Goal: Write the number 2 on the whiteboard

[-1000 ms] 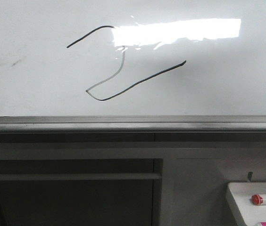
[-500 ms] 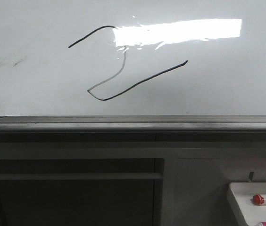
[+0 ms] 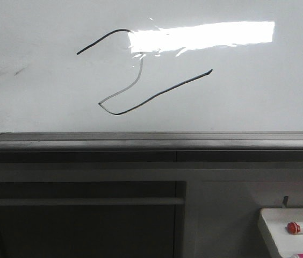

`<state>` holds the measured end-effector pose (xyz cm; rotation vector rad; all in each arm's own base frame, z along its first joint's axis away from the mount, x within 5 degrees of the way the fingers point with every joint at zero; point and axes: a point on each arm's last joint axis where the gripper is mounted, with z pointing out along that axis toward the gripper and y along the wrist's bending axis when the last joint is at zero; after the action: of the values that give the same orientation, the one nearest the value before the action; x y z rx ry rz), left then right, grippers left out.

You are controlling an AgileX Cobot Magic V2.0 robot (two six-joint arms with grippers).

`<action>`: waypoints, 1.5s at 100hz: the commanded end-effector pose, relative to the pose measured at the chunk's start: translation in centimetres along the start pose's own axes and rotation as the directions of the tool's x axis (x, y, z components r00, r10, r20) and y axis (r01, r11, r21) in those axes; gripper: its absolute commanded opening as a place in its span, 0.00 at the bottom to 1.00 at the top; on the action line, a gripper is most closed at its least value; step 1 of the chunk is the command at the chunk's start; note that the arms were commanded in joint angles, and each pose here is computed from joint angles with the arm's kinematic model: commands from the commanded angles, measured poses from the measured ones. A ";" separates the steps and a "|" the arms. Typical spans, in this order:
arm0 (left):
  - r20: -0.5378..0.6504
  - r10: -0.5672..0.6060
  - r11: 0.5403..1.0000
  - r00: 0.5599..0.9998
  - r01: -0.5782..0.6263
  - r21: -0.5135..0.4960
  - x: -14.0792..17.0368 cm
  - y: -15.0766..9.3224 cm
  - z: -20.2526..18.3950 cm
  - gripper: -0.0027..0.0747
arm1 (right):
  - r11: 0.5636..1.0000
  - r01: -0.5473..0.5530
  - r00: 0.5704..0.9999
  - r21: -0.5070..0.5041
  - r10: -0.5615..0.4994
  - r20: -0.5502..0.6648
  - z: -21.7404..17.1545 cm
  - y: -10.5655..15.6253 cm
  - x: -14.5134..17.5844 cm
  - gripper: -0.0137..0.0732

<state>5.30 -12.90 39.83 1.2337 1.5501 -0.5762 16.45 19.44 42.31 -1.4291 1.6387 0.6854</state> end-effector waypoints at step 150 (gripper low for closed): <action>-0.068 -0.033 0.999 0.997 0.035 0.037 -0.8 -0.6 1.8 0.01 | 0.940 0.178 0.982 -0.291 -0.150 0.118 -0.1 4.9 -2.2 0.12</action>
<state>5.48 -14.64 37.82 1.3317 1.7450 -0.5303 12.70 21.92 41.60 -1.7575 1.4289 0.8439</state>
